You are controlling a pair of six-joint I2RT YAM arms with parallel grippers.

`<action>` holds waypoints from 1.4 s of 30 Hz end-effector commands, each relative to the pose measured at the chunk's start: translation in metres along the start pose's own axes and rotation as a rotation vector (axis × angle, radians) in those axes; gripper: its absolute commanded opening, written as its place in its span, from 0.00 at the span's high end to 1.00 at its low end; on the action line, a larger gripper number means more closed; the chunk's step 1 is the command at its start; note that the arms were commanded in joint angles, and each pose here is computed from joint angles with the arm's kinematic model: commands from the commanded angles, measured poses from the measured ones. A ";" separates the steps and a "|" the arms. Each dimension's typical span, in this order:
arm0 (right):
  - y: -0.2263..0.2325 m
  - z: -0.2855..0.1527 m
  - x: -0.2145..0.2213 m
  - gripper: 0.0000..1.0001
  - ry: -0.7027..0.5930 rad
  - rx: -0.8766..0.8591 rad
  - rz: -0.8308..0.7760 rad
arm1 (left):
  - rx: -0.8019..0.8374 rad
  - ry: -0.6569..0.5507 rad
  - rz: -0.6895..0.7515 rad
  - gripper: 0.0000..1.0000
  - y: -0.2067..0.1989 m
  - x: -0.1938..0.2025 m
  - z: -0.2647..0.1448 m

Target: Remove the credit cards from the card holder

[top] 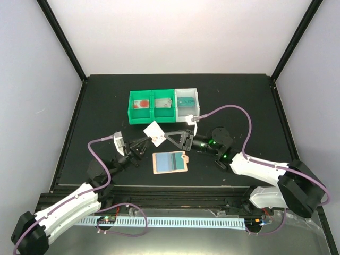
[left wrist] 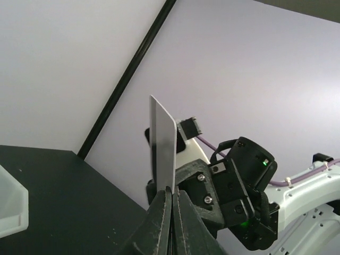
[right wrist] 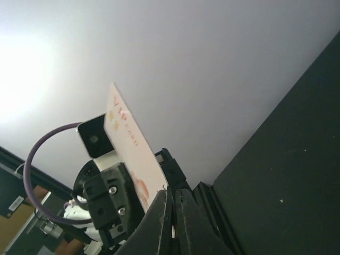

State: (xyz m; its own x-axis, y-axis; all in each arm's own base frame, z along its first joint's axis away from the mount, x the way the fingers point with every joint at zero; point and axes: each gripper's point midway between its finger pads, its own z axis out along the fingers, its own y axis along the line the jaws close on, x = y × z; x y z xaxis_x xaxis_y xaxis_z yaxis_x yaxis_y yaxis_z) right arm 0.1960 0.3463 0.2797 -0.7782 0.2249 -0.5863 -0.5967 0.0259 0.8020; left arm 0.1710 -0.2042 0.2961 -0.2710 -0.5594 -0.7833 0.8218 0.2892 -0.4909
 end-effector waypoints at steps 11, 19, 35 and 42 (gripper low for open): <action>0.014 -0.049 0.064 0.99 0.248 -0.011 -0.206 | 0.026 0.359 -0.115 0.55 -0.021 0.039 0.000; 0.028 -0.072 0.082 0.99 0.356 -0.011 -0.270 | 0.148 0.488 -0.150 0.64 -0.051 0.052 -0.021; 0.049 -0.080 0.091 0.99 0.447 -0.084 -0.277 | 0.185 0.650 -0.125 0.73 -0.073 0.053 -0.033; 0.052 -0.081 0.089 0.99 0.432 -0.088 -0.282 | 0.156 0.673 -0.131 0.74 -0.063 0.063 -0.033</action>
State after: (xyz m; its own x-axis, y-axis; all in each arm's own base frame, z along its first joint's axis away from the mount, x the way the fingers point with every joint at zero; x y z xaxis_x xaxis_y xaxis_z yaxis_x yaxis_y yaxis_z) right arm 0.0827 0.2901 0.2439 -0.6088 -0.2257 -0.7605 -0.7770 -0.0235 0.6290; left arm 0.0895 -0.2315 0.2585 -0.6004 0.0219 -0.7994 0.7941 0.1340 -0.5928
